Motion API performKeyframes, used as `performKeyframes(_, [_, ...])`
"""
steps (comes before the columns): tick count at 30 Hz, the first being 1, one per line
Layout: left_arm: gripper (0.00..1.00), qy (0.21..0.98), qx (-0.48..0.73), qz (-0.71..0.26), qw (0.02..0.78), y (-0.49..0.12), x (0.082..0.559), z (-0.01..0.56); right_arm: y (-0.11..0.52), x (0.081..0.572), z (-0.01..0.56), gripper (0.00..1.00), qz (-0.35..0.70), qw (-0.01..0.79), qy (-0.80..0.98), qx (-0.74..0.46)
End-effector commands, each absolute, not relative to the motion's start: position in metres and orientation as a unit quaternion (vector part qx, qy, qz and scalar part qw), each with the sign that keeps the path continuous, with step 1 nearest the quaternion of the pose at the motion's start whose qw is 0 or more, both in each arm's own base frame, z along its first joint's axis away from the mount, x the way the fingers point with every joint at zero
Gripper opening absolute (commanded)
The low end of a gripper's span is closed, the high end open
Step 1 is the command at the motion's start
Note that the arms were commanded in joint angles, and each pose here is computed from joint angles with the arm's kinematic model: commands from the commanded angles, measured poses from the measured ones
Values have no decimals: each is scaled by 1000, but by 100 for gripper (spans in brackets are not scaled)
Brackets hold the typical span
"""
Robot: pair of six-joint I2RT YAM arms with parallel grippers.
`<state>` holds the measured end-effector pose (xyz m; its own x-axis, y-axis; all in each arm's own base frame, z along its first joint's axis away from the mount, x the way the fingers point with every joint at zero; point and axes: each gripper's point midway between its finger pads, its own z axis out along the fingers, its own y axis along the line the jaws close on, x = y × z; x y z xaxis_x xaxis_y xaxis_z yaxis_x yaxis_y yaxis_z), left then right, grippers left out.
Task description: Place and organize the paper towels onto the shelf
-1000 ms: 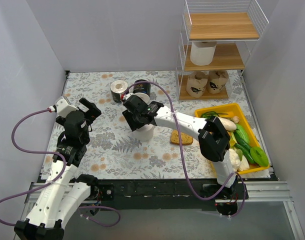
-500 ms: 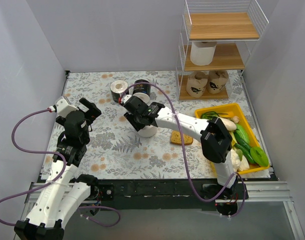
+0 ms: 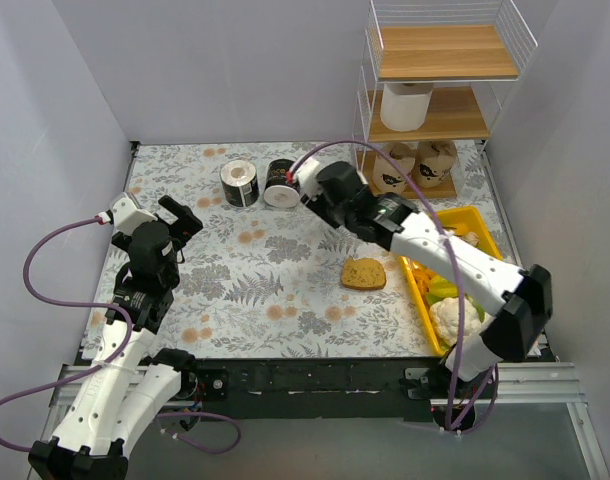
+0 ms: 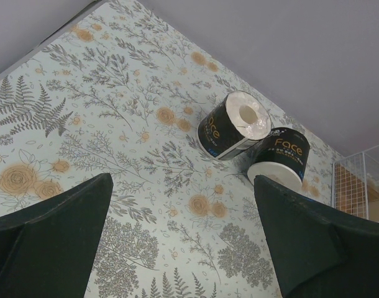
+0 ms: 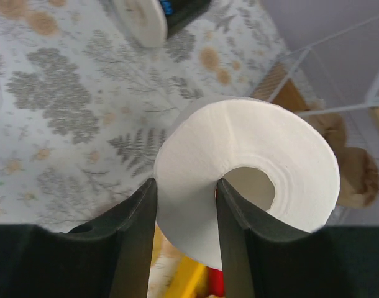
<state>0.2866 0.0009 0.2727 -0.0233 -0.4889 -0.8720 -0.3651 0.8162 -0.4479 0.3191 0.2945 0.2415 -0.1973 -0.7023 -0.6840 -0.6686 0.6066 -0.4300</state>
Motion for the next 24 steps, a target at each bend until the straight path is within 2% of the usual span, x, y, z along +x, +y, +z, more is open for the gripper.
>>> performKeyframes(1, [98,710,-299,-49,636,1,286,278,236,358,324,36,-98,574,700,-414])
performKeyframes(5, [98,711,-298,-49,635,0,286,277,170,387,361,34,-145,606,702,-346])
performKeyframes(11, [98,713,-297,-49,634,-1,287,276,104,428,393,34,-197,620,702,-289])
performKeyframes(17, [98,711,-297,-47,635,1,286,277,59,455,403,33,-220,625,702,-263])
performKeyframes(24, [98,709,-297,-47,637,1,285,279,42,477,421,30,-207,657,685,-237])
